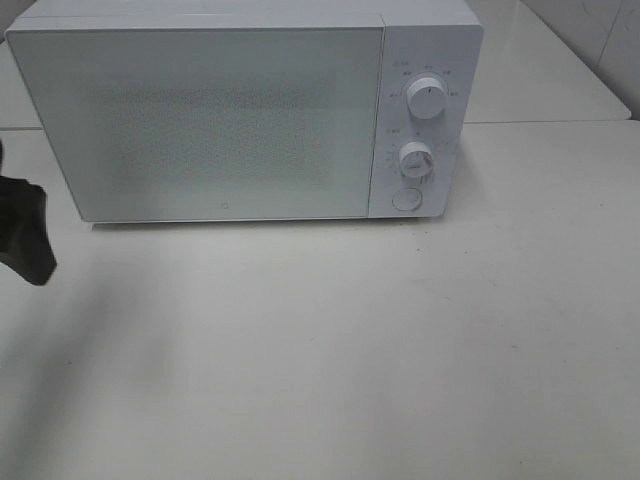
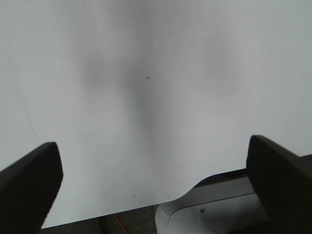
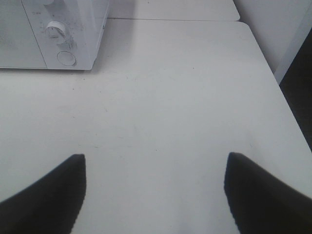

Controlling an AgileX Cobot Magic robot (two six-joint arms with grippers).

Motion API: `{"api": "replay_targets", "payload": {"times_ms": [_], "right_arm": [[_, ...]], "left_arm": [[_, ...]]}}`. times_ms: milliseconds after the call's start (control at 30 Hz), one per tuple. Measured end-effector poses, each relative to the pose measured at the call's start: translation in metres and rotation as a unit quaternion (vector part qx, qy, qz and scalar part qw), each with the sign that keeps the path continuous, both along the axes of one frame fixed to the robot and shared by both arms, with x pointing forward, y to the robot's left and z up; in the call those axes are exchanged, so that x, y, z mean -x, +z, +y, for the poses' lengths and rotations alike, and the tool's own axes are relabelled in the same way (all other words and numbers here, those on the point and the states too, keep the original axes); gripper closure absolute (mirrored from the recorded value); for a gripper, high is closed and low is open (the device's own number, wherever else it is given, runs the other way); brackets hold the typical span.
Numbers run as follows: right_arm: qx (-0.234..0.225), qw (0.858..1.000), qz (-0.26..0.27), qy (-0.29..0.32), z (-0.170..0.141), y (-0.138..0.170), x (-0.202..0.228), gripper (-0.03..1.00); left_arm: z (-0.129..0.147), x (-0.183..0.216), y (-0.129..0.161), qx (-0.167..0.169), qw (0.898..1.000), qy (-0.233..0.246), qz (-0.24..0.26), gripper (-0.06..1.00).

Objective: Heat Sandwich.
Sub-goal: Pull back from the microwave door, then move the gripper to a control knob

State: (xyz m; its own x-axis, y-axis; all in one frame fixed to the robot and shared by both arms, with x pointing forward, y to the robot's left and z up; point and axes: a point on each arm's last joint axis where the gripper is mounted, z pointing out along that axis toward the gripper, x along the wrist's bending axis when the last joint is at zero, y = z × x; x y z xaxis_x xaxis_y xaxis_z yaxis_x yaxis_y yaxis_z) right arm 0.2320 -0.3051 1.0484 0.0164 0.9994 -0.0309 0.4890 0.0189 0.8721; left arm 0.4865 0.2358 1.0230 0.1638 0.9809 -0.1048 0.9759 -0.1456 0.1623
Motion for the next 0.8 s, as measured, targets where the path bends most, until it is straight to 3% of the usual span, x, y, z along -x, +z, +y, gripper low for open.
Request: {"api": "replay_targets", "payload": {"times_ms": [200,400,800], "right_arm": [[0.0,1.0,0.0,0.0,0.0,0.0,0.0,0.21],[0.0,1.0,0.0,0.0,0.0,0.0,0.0,0.21],[0.0,1.0,0.0,0.0,0.0,0.0,0.0,0.21]], "left_arm": [[0.035,0.018,0.023,0.0,0.997,0.055,-0.052,-0.02],[0.044,0.055,0.035,-0.003,0.992,0.064,-0.105,-0.02],[0.05,0.117,0.017,-0.002,0.987,0.065,-0.147,-0.02]]}}
